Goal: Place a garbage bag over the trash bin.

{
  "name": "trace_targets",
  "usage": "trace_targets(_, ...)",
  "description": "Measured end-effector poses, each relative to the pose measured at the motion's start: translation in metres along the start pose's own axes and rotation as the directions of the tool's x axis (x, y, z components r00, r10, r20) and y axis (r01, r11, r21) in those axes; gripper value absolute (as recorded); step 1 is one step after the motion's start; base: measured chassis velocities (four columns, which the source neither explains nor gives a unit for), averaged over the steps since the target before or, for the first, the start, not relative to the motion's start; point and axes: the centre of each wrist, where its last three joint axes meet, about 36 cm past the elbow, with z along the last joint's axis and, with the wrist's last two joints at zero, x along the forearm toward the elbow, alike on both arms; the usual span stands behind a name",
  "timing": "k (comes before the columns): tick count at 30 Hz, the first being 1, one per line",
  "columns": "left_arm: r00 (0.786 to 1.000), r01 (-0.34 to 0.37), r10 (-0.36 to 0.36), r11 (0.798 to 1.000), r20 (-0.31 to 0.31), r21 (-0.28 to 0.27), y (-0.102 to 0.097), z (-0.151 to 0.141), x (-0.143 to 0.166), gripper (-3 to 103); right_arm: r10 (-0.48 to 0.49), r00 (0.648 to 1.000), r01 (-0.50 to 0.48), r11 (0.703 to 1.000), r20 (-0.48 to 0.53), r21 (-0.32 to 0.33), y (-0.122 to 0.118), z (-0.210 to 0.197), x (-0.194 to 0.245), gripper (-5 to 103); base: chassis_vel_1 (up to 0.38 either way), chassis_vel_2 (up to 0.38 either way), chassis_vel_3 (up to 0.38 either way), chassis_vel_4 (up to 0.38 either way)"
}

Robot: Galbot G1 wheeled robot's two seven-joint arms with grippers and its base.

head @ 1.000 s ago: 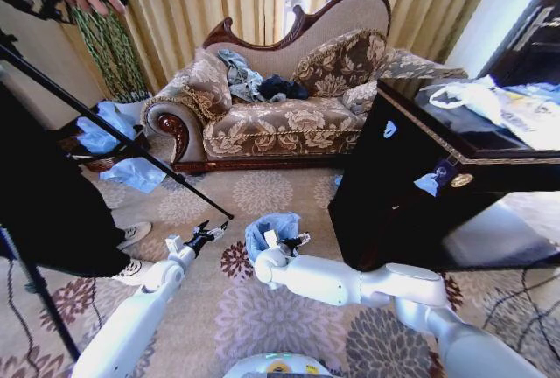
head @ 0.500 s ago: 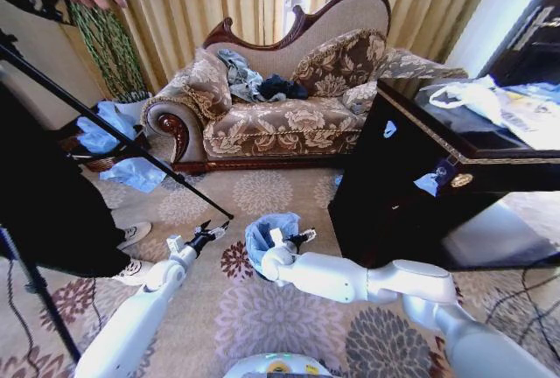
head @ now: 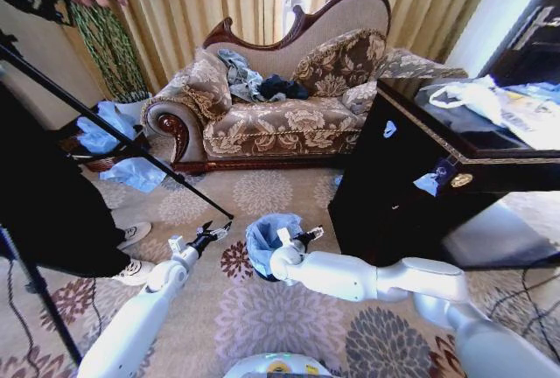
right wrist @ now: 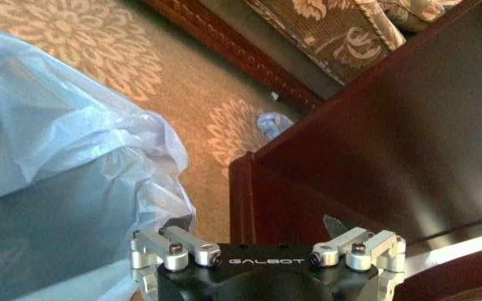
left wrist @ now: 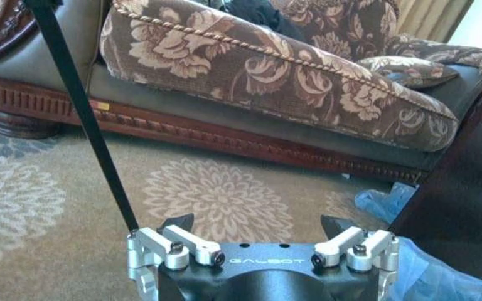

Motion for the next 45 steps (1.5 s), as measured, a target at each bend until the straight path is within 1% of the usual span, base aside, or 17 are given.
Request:
trace_targets(4,1.0,0.0,0.0,1.0,0.003,0.003,0.0,-0.001,-0.001,100,-0.005,1.0,0.005,1.0,-0.01,0.008,-0.005,0.007,-0.001,100,0.0,0.0,0.0,0.0)
trace_targets(10,1.0,0.001,-0.001,1.0,0.004,0.003,0.001,-0.002,-0.001,100,-0.03,0.999,0.031,0.999,-0.04,0.02,-0.011,0.031,0.004,100,0.0,0.0,0.0,0.0)
trace_targets(15,1.0,0.004,-0.004,1.0,0.001,0.004,0.002,-0.001,0.0,100,-0.036,0.998,0.037,0.999,-0.059,0.019,-0.011,0.042,0.005,100,0.0,0.0,0.0,0.0)
trace_targets(20,1.0,0.006,-0.006,1.0,-0.004,0.005,0.001,0.002,0.002,100,-0.03,0.997,0.031,0.999,-0.076,0.009,-0.004,0.048,0.003,100,0.0,0.0,0.0,0.0)
trace_targets(23,1.0,0.008,-0.008,1.0,-0.012,0.004,0.0,0.004,0.005,100,-0.024,0.996,0.025,1.0,-0.09,0.011,0.008,0.054,0.004,100,0.0,0.0,0.0,0.0)
trace_targets(28,1.0,0.009,-0.009,1.0,-0.017,-0.001,0.001,0.004,0.007,100,-0.03,0.995,0.031,0.999,-0.093,0.015,0.008,0.062,0.007,100,0.0,0.0,0.0,0.0)
trace_targets(32,1.0,0.004,-0.005,1.0,-0.014,-0.005,0.0,0.001,0.006,100,-0.047,0.996,0.048,0.999,-0.073,0.015,-0.019,0.071,0.014,100,0.0,0.0,0.0,0.0)
trace_targets(33,1.0,0.004,-0.005,1.0,-0.014,-0.005,0.0,0.001,0.006,100,-0.047,0.996,0.048,0.999,-0.073,0.015,-0.019,0.071,0.014,100,0.0,0.0,0.0,0.0)
trace_targets(34,1.0,0.003,-0.003,1.0,-0.014,-0.005,-0.001,0.0,0.005,101,-0.062,0.996,0.062,0.998,-0.07,0.005,-0.027,0.067,0.019,100,0.0,0.0,0.0,0.0)
trace_targets(36,1.0,0.002,-0.002,1.0,-0.014,-0.004,-0.001,0.0,0.005,101,-0.068,0.995,0.068,0.998,-0.069,0.0,-0.03,0.065,0.02,100,0.0,0.0,0.0,0.0)
trace_targets(37,1.0,0.001,-0.001,1.0,-0.015,-0.002,-0.001,0.001,0.004,100,-0.101,0.993,0.1,0.995,-0.061,-0.018,-0.041,0.055,0.03,100,0.0,0.0,0.0,0.0)
trace_targets(38,1.0,0.002,-0.002,1.0,-0.017,0.0,-0.002,0.003,0.003,100,-0.125,0.991,0.124,0.992,-0.042,-0.023,-0.047,0.049,0.039,100,0.0,0.0,0.0,0.0)
trace_targets(41,1.0,0.001,-0.001,1.0,-0.019,0.003,-0.002,0.004,0.003,100,-0.151,0.988,0.15,0.988,-0.02,-0.017,-0.05,0.043,0.049,100,0.0,0.0,0.0,0.0)
trace_targets(45,1.0,0.001,-0.001,1.0,-0.021,0.003,-0.003,0.005,0.002,100,-0.188,0.982,0.187,0.982,0.0,-0.028,-0.045,0.029,0.062,100,0.0,0.0,0.0,0.0)
